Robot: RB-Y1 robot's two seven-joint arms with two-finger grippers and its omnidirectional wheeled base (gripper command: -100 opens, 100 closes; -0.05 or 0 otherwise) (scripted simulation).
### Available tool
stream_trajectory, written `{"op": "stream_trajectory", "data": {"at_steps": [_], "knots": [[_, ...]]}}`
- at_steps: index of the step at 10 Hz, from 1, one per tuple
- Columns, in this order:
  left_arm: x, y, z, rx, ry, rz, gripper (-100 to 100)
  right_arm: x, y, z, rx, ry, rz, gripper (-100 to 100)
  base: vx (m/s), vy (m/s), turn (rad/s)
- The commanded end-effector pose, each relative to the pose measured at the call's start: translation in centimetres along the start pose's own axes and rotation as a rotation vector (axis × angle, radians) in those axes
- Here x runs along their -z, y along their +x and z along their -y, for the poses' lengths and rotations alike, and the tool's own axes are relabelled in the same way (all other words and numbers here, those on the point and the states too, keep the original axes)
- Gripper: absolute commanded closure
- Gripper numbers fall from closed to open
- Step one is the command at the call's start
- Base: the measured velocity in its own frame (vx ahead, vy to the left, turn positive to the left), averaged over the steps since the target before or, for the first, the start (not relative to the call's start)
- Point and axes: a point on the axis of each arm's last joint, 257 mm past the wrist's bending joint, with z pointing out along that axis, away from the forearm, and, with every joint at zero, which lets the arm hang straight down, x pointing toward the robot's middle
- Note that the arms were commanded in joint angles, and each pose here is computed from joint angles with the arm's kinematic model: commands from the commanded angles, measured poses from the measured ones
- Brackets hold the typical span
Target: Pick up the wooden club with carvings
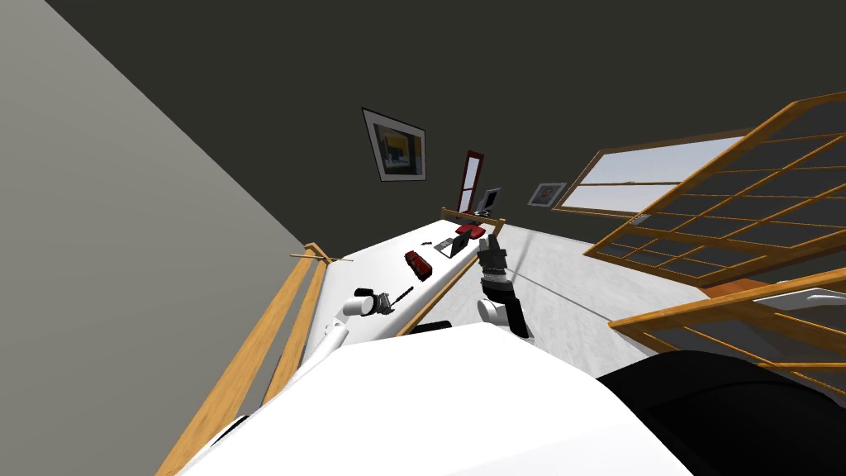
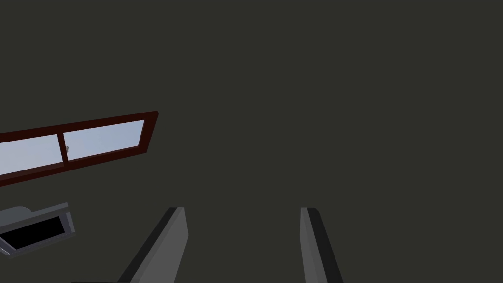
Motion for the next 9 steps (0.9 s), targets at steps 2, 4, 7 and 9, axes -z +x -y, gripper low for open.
{"op": "stream_trajectory", "data": {"at_steps": [2, 4, 7, 9], "knots": [[-0.1, -1.2, -0.8, 0.027, -0.054, 0.043, -100, 0.0, 0.0, 0.0, 0.0, 0.0, 0.0, 0, -0.002, 0.046, -0.021], [0.0, -2.5, -1.5, 0.052, -0.099, 0.081, -100, 0.0, 0.0, 0.0, 0.0, 0.0, 0.0, 0, 0.001, 0.029, -0.022], [0.0, -3.1, -1.7, 0.062, -0.117, 0.098, -100, 0.0, 0.0, 0.0, 0.0, 0.0, 0.0, 0, -0.004, 0.027, -0.013], [-0.8, -3.5, -2.1, 0.068, -0.118, 0.1, -100, 0.0, 0.0, 0.0, 0.0, 0.0, 0.0, 0, 0.006, 0.0, -0.015]]}}
